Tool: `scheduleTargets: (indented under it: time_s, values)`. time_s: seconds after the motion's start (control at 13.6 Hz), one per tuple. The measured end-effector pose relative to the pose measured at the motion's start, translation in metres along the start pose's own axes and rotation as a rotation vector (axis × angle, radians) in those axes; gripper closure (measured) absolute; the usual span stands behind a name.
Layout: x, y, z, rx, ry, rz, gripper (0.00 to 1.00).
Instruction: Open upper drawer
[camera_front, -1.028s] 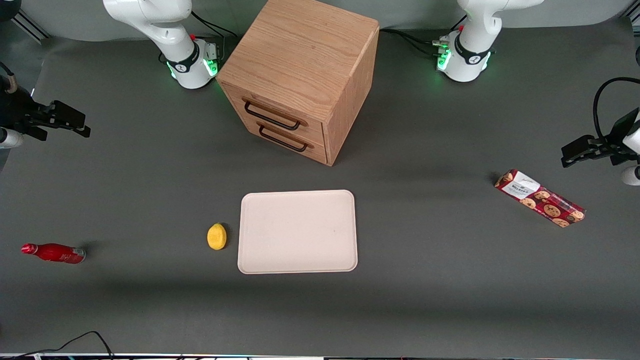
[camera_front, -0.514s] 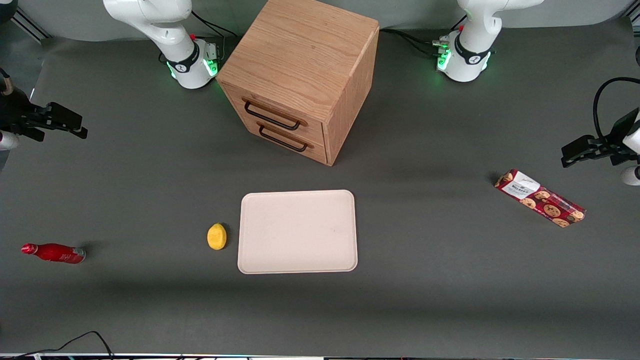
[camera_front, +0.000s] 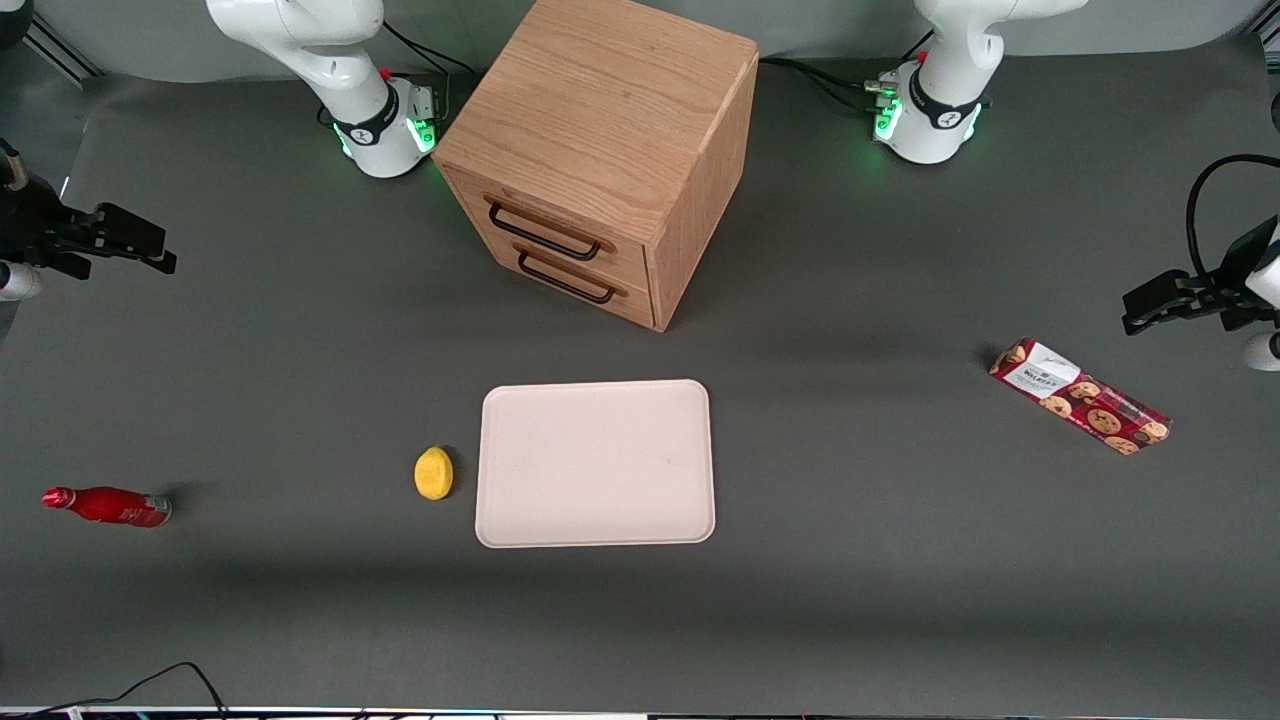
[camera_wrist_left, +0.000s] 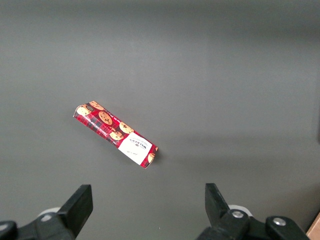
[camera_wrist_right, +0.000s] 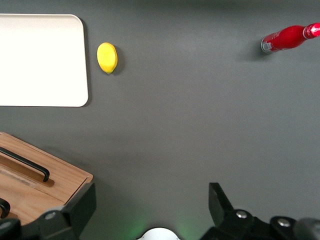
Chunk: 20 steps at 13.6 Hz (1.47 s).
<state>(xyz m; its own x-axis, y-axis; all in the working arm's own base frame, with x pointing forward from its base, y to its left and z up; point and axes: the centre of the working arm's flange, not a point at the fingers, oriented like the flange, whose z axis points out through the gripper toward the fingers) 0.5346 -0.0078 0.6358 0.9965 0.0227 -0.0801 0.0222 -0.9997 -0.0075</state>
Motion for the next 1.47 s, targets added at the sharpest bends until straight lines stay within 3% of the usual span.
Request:
scheduleTargets:
  time_s: [0.15,0.37,0.66,1.1,1.47]
  values:
    - [0.000,-0.009,-0.001,0.000,-0.003,-0.021,0.00]
    - [-0.008,-0.055,0.000,0.003,-0.051,-0.109,0.00]
    - [-0.022,-0.133,0.002,0.054,-0.080,-0.254,0.00]
    - [-0.058,-0.255,0.017,0.028,-0.115,-0.492,0.00]
    - [-0.064,-0.308,0.045,0.015,-0.141,-0.584,0.00]
